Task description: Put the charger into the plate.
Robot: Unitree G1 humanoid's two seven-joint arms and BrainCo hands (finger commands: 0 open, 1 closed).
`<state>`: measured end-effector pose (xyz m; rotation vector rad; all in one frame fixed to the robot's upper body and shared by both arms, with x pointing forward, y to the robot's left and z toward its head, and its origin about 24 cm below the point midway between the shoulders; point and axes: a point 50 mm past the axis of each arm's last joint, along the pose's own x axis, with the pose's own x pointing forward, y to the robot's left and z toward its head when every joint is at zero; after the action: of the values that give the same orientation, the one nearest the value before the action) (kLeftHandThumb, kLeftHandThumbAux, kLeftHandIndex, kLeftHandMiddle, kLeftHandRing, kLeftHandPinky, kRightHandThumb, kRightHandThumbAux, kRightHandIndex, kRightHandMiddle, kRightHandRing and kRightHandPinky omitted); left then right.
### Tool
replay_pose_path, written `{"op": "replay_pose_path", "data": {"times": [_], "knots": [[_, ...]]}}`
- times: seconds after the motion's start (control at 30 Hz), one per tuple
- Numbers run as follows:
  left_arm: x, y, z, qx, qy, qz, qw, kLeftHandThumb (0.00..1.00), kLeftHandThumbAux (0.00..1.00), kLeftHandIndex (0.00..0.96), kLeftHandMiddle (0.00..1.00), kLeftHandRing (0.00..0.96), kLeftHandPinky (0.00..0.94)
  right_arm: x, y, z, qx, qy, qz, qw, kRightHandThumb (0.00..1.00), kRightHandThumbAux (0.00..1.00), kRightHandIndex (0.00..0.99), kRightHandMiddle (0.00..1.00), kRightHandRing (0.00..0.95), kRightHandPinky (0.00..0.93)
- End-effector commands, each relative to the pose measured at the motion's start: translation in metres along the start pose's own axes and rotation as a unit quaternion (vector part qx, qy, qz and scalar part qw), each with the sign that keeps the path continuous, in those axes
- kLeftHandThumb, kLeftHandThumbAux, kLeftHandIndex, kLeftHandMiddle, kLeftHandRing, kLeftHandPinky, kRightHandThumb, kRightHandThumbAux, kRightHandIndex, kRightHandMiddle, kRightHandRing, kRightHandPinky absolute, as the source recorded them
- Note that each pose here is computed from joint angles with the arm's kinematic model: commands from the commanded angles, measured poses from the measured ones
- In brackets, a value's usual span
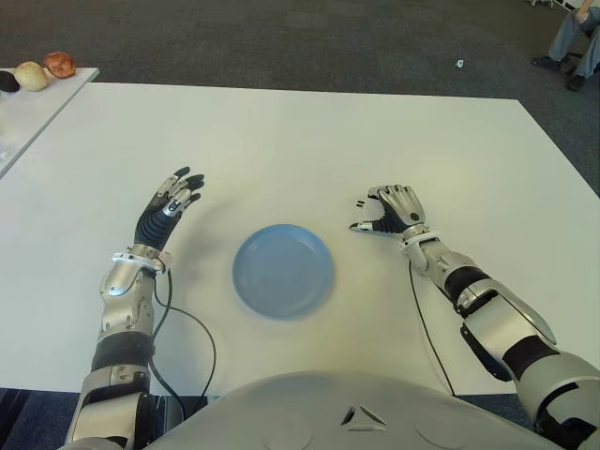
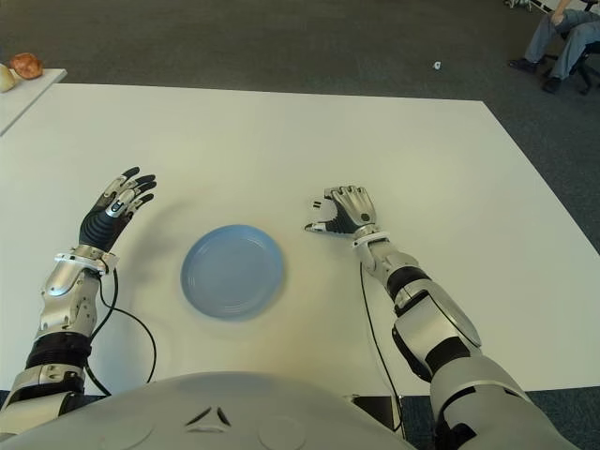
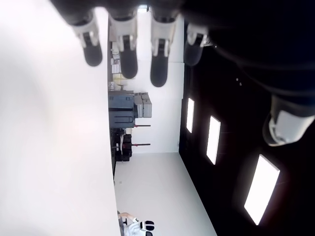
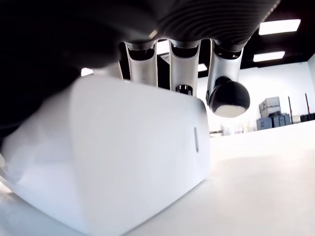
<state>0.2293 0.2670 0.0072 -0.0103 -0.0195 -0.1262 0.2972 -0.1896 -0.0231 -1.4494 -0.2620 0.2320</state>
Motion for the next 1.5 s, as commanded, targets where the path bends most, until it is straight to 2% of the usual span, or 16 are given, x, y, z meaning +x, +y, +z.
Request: {"op": "replay_pose_path", "data": {"times": [0.03,0.3,0.67,0.83,1.07,1.13,1.23,1.4,1.5], "knots": [[0.0,-0.001,0.0,0.0,0.002,-0.007,1.0,0.009,0.405,0.093,0.176,0.132,0.061,-0.029,0.029,-0.006,-0.016,0.033,0.088,0.995,0.894,0.678,0.862,0.898,0.886,0.877],[0.001,-0.003,-0.001,0.001,0.008,-0.009,1.0,0.003,0.406,0.088,0.181,0.136,0.066,-0.026,0.027,-0.007,-0.012,0.037,0.084,0.996,0.973,0.674,0.876,0.901,0.881,0.846],[0.003,-0.008,-0.005,0.001,0.013,-0.008,1.0,0.002,0.407,0.096,0.188,0.138,0.072,-0.023,0.016,-0.011,-0.019,0.03,0.051,0.998,0.993,0.673,0.876,0.905,0.884,0.864],[0.004,-0.01,-0.007,0.001,0.013,-0.009,1.0,0.002,0.409,0.095,0.187,0.138,0.069,-0.016,-0.004,-0.018,-0.014,0.015,0.009,1.0,0.985,0.681,0.881,0.909,0.883,0.85],[0.007,-0.013,-0.01,0.002,0.015,-0.011,1.0,0.0,0.417,0.087,0.181,0.129,0.036,-0.012,-0.02,-0.017,0.005,0.011,-0.033,0.999,0.983,0.686,0.885,0.914,0.888,0.854],[0.007,-0.014,-0.011,0.002,0.016,-0.012,1.0,0.0,0.42,0.085,0.181,0.127,0.029,-0.01,-0.028,-0.015,0.013,0.01,-0.047,0.999,0.985,0.685,0.889,0.919,0.892,0.867],[0.008,-0.014,-0.014,0.001,0.021,-0.013,1.0,0.0,0.415,0.083,0.184,0.124,0.018,-0.004,-0.046,-0.01,0.031,0.004,-0.078,0.996,0.986,0.682,0.898,0.93,0.901,0.884],[0.008,-0.015,-0.017,0.001,0.025,-0.013,1.0,0.0,0.399,0.082,0.196,0.129,0.009,-0.004,-0.057,-0.005,0.05,0.001,-0.098,0.994,0.982,0.681,0.909,0.946,0.911,0.901],[0.009,-0.016,-0.019,0.0,0.029,-0.012,1.0,0.0,0.398,0.085,0.206,0.14,0.024,0.002,-0.08,0.009,0.064,-0.018,-0.128,0.989,0.981,0.681,0.91,0.95,0.916,0.903]]}}
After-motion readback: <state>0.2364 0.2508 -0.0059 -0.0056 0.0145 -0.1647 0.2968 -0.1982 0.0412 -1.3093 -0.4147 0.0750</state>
